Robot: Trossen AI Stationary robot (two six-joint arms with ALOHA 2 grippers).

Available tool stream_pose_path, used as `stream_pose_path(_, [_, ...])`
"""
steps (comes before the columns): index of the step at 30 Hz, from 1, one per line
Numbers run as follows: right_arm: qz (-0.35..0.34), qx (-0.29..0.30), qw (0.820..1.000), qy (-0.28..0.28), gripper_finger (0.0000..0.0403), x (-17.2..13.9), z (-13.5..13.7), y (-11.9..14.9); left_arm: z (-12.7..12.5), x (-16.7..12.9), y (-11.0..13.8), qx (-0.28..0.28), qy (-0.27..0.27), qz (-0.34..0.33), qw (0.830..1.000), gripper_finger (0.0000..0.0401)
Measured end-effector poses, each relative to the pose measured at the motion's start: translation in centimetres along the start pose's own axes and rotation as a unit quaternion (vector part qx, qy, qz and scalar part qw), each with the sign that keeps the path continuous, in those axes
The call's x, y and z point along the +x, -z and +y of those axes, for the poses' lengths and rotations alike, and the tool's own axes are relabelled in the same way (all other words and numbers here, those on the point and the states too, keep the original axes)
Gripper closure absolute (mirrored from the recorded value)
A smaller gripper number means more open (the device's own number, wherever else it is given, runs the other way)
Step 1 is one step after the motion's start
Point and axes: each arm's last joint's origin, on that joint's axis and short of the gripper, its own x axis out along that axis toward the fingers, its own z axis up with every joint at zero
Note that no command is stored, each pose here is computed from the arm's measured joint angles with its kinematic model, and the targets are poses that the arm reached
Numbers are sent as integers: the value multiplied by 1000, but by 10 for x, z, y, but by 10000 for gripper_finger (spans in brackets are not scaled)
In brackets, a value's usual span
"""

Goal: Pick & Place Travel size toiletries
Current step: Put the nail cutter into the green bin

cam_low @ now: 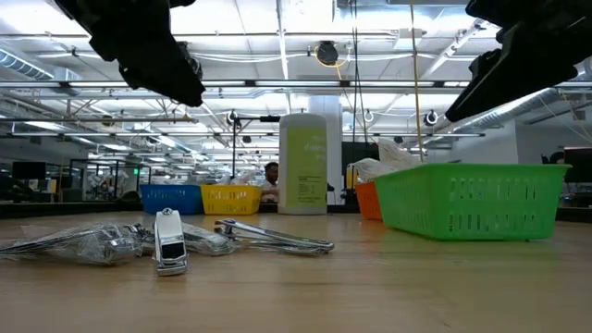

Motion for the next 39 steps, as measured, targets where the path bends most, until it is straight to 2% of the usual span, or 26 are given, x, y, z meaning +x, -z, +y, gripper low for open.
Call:
stream_pose_path(7, [-2, 9, 999, -32, 149, 0, 3, -3, -1, 0, -2, -1, 8, -5, 1000, 256])
stream_pose_path(11, [-12, 10, 999, -37, 145, 0, 4, -5, -5, 0, -4, 16, 55, 1, 998, 256])
stream_pose_path(14, [-13, 4, 999, -37, 149, 0, 4, -5, -12, 3, -9, 29, 94, -21, 995, 256])
stream_pose_path(18, [-14, 3, 999, -38, 153, 0, 5, -5, -25, 23, -9, 70, 127, -54, 988, 256])
stream_pose_path(23, [-17, 1, 999, -39, 153, 0, 5, -6, -42, 60, 10, 136, 181, -50, 973, 256])
stream_pose_path(28, [-18, 2, 999, -40, 154, 0, 5, -6, -44, 82, 26, 146, 179, -22, 973, 256])
stream_pose_path(36, [-31, -9, 998, -46, 154, 0, 6, -9, -35, 105, 38, 155, 156, 6, 975, 256])
stream_pose_path(39, [-31, -9, 998, -46, 154, 0, 6, -9, -33, 112, 42, 160, 172, 23, 972, 256])
